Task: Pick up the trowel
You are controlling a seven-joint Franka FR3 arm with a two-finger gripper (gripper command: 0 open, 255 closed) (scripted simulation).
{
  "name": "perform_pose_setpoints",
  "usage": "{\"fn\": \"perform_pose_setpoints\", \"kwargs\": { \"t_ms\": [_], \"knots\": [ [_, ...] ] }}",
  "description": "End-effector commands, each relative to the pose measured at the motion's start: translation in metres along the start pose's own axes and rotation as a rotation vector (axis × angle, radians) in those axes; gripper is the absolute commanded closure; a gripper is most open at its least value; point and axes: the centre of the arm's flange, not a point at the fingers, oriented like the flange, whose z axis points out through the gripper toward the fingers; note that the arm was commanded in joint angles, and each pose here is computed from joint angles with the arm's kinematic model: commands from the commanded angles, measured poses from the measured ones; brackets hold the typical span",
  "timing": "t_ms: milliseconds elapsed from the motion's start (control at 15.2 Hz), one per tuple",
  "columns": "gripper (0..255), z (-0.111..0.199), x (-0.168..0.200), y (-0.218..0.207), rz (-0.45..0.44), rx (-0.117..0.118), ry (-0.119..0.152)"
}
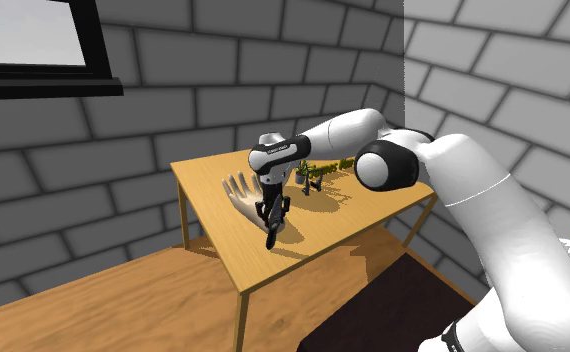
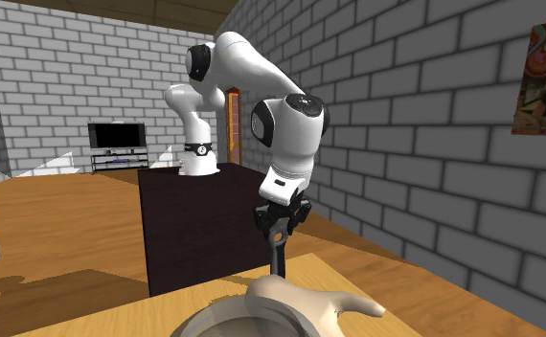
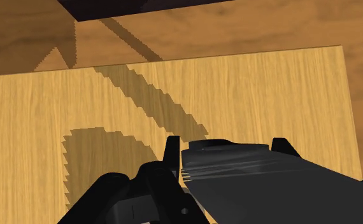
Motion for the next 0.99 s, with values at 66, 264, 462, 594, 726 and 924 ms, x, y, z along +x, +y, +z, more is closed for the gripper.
{"fn": "perform_pose_setpoints", "kwargs": {
  "t_ms": [66,264,462,594,726,924],
  "knots": [
    [255,0.001,0.000,0.000,0.000,0.000,-0.002],
    [255,0.000,-0.001,0.000,0.000,0.000,-0.002],
    [255,-0.014,-0.007,-0.001,0.000,0.000,-0.002],
    [255,-0.023,-0.012,-0.001,0.000,0.000,-0.002],
    [255,-0.033,-0.016,-0.001,0.000,0.000,-0.002],
    [255,-0.047,-0.023,-0.002,0.000,0.000,-0.002]
  ]
}}
